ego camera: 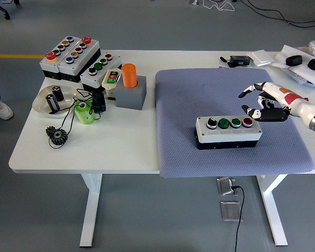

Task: Pick up the button,place it on the desk,press the button,press the button

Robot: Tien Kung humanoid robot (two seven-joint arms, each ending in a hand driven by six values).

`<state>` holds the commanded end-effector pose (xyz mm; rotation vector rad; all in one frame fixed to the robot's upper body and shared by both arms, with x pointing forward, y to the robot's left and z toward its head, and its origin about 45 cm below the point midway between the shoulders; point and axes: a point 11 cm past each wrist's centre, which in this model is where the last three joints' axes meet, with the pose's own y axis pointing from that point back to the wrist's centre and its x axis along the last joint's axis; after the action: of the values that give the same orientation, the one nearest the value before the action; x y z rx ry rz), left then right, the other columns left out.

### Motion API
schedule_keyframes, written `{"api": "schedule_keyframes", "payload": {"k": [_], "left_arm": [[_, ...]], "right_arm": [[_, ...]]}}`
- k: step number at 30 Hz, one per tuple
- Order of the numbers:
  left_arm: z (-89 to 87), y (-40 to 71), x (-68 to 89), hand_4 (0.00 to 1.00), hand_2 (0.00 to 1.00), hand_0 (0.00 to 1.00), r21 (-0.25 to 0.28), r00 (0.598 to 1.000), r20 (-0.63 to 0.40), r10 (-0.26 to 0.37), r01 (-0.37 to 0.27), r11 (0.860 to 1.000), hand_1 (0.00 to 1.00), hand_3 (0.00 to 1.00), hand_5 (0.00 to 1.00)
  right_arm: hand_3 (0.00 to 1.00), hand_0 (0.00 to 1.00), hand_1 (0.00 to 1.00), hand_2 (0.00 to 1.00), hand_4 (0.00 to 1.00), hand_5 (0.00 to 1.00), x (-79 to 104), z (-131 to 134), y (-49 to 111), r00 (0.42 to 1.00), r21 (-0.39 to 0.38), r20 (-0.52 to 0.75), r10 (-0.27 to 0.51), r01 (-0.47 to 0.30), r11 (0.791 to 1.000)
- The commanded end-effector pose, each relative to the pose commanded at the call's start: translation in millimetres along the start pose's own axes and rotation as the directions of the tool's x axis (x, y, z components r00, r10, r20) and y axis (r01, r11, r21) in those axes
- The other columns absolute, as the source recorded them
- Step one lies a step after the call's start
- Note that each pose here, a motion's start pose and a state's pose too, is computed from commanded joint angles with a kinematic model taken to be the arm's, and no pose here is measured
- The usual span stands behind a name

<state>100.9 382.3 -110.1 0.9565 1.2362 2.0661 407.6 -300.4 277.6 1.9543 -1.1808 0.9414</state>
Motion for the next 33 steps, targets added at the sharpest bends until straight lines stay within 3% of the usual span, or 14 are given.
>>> {"api": "schedule_keyframes", "payload": {"k": [1,6,7,12,13,18,19,33], "left_arm": [[-0.5,-0.1,0.5,0.331,0.718,0.659,0.000,1.000,0.001,0.001,-0.001,1.000,0.705,0.520,0.965],[0.1,-0.3,1.3,0.331,0.718,0.659,-0.003,1.000,0.002,0.003,-0.003,1.000,0.705,0.520,0.965],[0.3,-0.3,1.2,0.330,0.718,0.659,-0.003,1.000,0.003,0.002,-0.002,1.000,0.705,0.519,0.965],[1.3,-0.2,0.8,0.330,0.718,0.659,-0.004,1.000,0.002,0.001,-0.001,1.000,0.705,0.519,0.965],[1.4,-0.2,0.8,0.334,0.718,0.658,-0.004,1.000,0.002,0.001,-0.001,1.000,0.705,0.519,0.969],[2.2,-0.2,0.6,0.334,0.718,0.658,-0.004,1.000,0.000,0.000,0.000,1.000,0.705,0.519,0.969],[2.3,-0.2,0.6,0.333,0.718,0.659,-0.004,1.000,0.000,0.000,0.000,1.000,0.704,0.519,0.968],[5.1,0.3,-1.5,0.330,0.718,0.658,-0.010,1.000,0.008,-0.002,0.002,1.000,0.705,0.519,0.963]], "right_arm": [[0.848,0.362,0.189,0.343,0.676,0.398,0.0,0.6,0.1,1.000,-0.005,0.000,0.004,-0.004,1.000],[0.848,0.362,0.189,0.343,0.676,0.398,1.4,0.6,0.1,1.000,-0.013,-0.009,0.014,-0.014,1.000],[0.966,0.651,0.625,0.744,0.795,0.356,2.6,0.7,0.1,1.000,-0.015,-0.006,0.021,-0.021,1.000],[0.966,0.651,0.625,0.744,0.795,0.356,6.5,1.6,2.0,0.999,-0.012,0.022,0.047,-0.047,0.999],[0.976,0.779,0.748,0.870,0.813,0.315,6.8,1.8,2.2,0.999,-0.012,0.022,0.050,-0.049,0.999],[0.976,0.779,0.748,0.870,0.813,0.315,8.7,-0.3,2.2,0.997,0.002,0.035,0.066,-0.066,0.998],[0.984,0.830,0.822,0.921,0.821,0.283,8.8,-0.6,2.2,0.997,0.003,0.035,0.067,-0.067,0.998],[0.992,0.877,0.867,0.944,0.834,0.266,7.1,0.5,2.6,0.997,-0.008,0.048,0.054,-0.054,0.999]]}}
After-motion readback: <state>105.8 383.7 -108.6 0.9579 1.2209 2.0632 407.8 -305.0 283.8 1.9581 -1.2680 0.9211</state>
